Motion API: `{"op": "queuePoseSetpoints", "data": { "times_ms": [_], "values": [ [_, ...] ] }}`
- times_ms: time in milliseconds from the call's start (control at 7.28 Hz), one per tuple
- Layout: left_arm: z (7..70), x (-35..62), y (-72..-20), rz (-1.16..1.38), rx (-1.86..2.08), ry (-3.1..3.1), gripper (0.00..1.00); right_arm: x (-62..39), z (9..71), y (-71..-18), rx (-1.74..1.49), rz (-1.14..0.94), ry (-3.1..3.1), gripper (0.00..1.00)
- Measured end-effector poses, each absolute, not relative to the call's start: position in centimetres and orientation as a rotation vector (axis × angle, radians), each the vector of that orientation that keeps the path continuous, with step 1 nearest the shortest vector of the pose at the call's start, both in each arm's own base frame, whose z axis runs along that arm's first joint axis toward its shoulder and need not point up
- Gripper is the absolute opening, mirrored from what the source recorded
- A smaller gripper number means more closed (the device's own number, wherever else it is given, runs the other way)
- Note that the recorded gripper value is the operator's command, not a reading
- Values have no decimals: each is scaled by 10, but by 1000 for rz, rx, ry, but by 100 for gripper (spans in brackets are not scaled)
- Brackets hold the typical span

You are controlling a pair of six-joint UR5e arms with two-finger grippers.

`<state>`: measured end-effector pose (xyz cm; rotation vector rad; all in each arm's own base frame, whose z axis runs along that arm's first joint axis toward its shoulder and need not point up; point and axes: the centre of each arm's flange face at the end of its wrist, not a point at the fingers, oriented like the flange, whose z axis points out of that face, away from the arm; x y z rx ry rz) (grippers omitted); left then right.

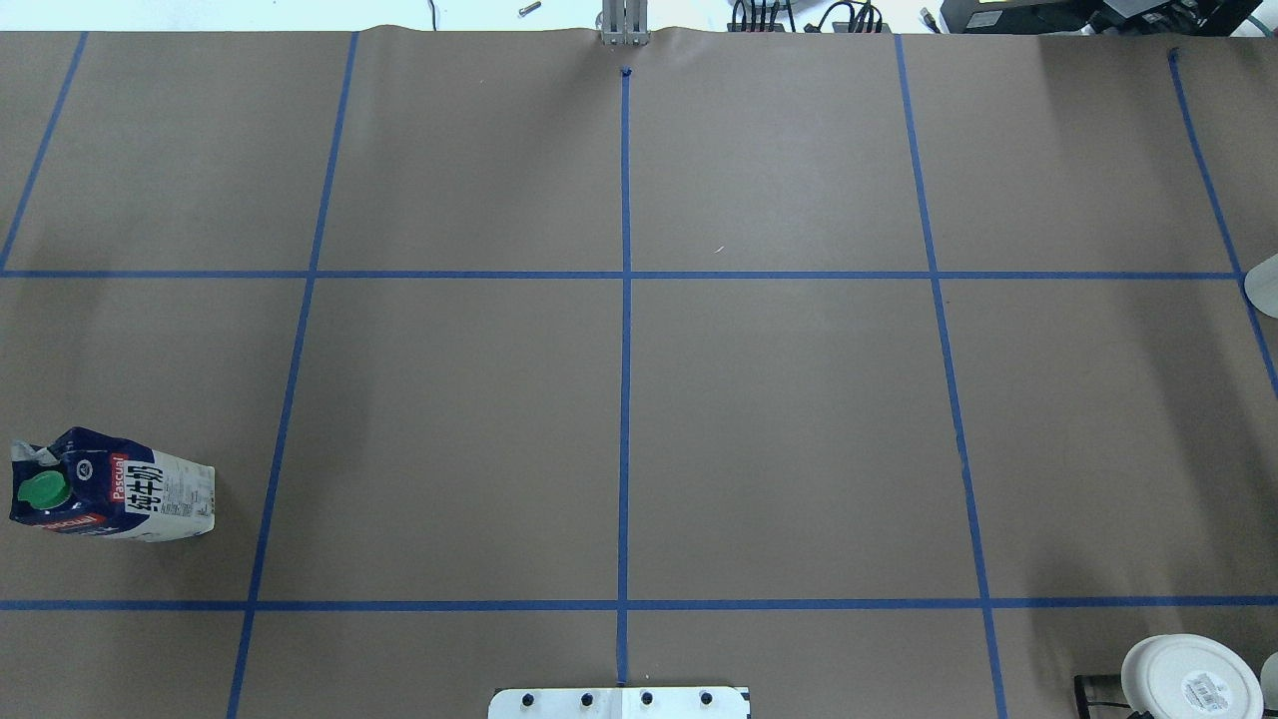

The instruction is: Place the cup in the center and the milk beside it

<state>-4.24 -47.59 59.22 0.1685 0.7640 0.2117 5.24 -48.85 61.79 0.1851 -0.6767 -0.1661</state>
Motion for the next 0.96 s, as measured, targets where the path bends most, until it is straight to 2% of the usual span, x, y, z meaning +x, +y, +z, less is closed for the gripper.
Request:
{"op": "queuePoseSetpoints", "data": {
  "times_ms": [412,962],
  "values": [
    [568,-43,-486,225,215,755,99,52,602,-496,380,-227,-667,100],
    [533,-42,-522,280,368,745,99,53,602,-494,438,-212,-658,100]
  ]
}}
